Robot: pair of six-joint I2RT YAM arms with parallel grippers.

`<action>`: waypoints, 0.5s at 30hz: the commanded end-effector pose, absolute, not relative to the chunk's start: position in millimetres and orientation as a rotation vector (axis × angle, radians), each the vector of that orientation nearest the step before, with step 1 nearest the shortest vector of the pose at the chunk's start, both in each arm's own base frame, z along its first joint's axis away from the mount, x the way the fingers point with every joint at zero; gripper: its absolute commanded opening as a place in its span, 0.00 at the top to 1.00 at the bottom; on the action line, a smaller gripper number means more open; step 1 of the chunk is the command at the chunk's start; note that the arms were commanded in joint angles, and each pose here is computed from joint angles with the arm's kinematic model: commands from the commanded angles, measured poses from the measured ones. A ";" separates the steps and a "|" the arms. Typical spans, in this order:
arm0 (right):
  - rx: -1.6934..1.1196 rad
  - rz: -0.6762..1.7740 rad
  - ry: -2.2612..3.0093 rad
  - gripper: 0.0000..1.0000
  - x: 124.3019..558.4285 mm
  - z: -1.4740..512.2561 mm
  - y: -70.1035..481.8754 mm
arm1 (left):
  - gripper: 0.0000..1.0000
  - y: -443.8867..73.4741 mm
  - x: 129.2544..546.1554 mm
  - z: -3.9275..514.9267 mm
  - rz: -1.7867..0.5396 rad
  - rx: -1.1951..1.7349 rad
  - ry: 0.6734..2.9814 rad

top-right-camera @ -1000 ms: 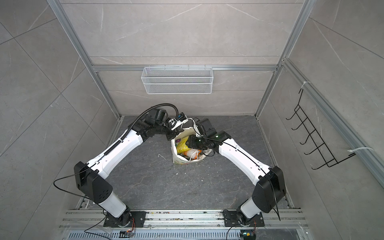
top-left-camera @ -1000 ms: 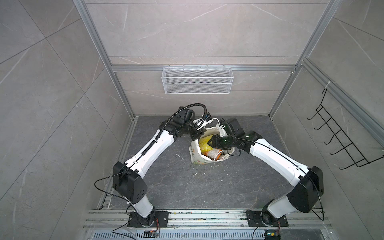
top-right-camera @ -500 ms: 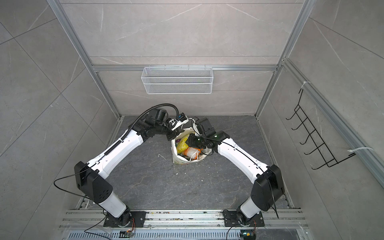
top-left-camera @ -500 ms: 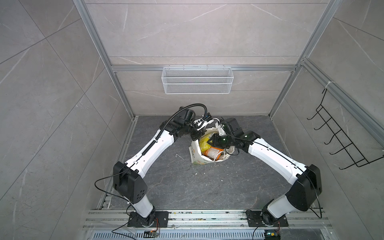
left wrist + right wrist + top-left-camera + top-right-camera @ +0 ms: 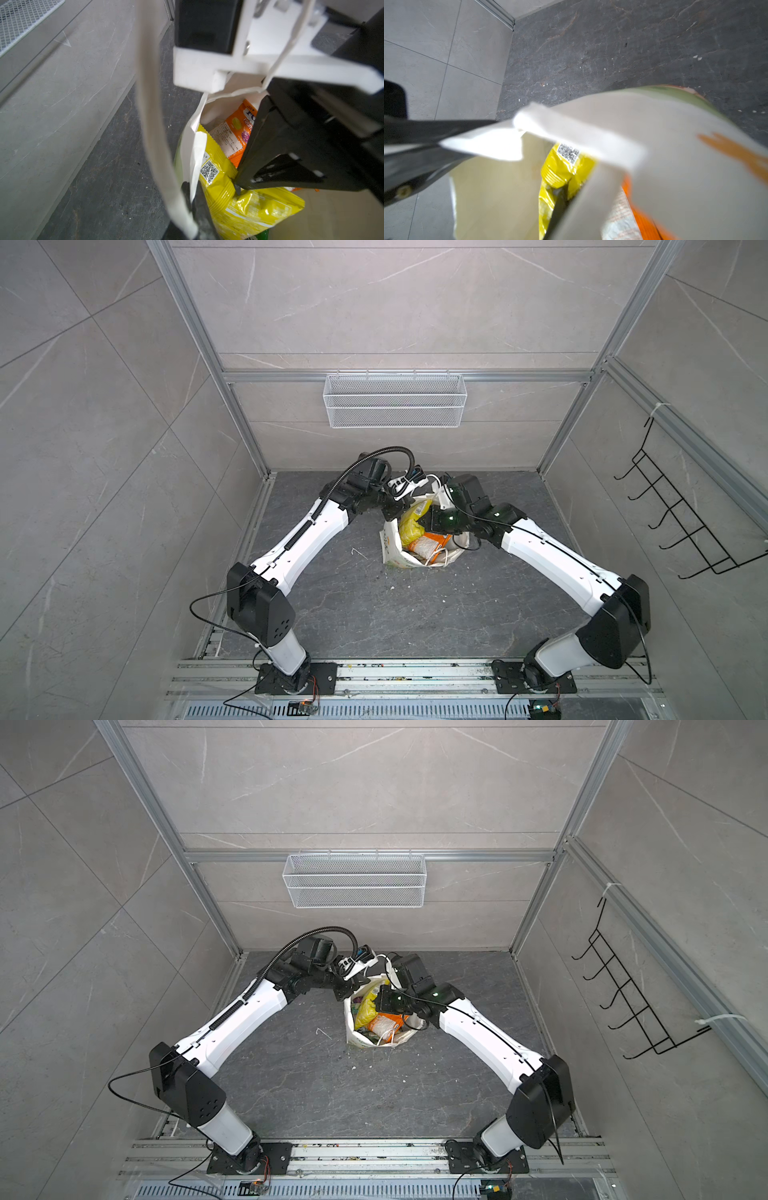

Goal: Take the snacks out of the paper bag
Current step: 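Grasp the yellow chip packet with the right gripper and lift it out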

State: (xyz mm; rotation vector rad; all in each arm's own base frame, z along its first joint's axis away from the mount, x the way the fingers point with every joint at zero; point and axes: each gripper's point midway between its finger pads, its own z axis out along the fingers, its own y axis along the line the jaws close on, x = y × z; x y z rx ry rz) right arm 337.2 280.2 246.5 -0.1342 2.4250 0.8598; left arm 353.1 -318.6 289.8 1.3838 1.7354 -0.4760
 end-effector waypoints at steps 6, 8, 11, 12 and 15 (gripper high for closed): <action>-0.264 0.910 2.199 1.00 331.1 317.1 281.0 | 1.00 -334.3 345.0 321.1 -0.535 1.375 1.550; -0.271 0.928 2.180 1.00 329.8 325.8 281.8 | 1.00 -333.9 344.5 320.3 -0.534 1.374 1.546; -0.278 0.946 2.142 1.00 325.6 340.0 280.0 | 1.00 -334.0 342.7 318.6 -0.541 1.381 1.546; -0.283 0.946 2.129 1.00 323.3 344.2 278.4 | 1.00 -334.1 341.9 317.5 -0.542 1.385 1.546; -0.302 0.926 2.102 1.00 314.9 356.9 270.2 | 1.00 -333.8 341.4 314.4 -0.541 1.393 1.545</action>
